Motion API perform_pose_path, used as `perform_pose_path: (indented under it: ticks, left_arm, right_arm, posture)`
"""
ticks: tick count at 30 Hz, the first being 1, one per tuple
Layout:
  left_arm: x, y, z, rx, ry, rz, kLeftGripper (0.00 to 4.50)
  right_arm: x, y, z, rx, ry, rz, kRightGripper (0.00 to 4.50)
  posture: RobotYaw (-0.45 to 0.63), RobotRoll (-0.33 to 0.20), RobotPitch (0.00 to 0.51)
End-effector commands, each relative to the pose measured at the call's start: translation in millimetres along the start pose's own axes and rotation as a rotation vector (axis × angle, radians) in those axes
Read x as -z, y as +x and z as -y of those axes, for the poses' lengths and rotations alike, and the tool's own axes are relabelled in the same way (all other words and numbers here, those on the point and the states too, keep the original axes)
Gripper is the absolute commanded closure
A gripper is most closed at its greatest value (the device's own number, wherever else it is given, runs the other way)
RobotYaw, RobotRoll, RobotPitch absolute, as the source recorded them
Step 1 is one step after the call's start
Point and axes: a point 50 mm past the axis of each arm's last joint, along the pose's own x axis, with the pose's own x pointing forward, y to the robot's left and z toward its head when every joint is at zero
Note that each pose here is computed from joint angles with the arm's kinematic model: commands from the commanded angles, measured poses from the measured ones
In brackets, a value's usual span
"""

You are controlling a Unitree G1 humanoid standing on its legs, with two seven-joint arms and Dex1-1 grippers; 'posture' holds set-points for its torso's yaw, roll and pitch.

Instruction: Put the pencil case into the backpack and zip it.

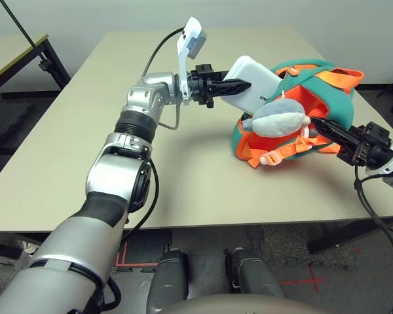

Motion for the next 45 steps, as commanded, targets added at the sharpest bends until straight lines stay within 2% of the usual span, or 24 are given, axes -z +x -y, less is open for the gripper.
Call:
perform_pose_path:
  ticks: [1,9,17,18,28,35,38,45]
  left_arm:
    - [8.3,9.4,4.6,0.021,0.03,-0.034,3.1]
    - [20.0,9.0,1.9,-0.055,0.03,-0.033,3.1]
    - [19.0,-0.4,2.4,-0.074,-0.006,-0.034,0.22]
    - [16.4,-4.5,2.3,-0.078,-0.006,-0.032,0.0]
    - [-9.5,-39.6,11.4,-0.11,0.035,-0.015,0.0]
    - [-14.8,-49.9,20.5,-0.128,0.038,-0.016,0.0]
    - [-14.4,-50.1,21.9,-0.129,0.025,-0.01,0.63]
    - [-9.6,-43.8,23.4,-0.123,0.016,-0.011,3.33]
  right_arm:
    - [-10.2,4.5,-4.3,-0.042,-0.032,0.033,4.44]
    - [-8.3,9.6,-3.8,-0.056,-0.023,0.033,4.44]
    - [-7.7,12.3,-3.1,-0.069,-0.016,0.028,4.44]
    - [-7.7,12.6,-2.7,-0.069,-0.015,0.027,4.44]
    - [-4.3,15.3,-1.6,-0.079,-0.004,0.017,4.44]
    - [-3.7,18.0,-1.2,-0.088,0.002,0.013,4.44]
    - [-3.6,18.8,-1.3,-0.092,0.002,0.01,4.44]
    - [-3.9,18.6,-2.5,-0.093,0.001,0.006,4.44]
  posture:
    - [-0.02,0.0,0.02]
    - [-0.01,0.0,0.028]
    - [0.0,0.0,0.034]
    - [0.0,0.0,0.035]
    - [0.02,0.0,0.043]
    - [0.03,0.0,0.05]
    - [0.04,0.0,0.051]
    - [0.02,0.0,0.053]
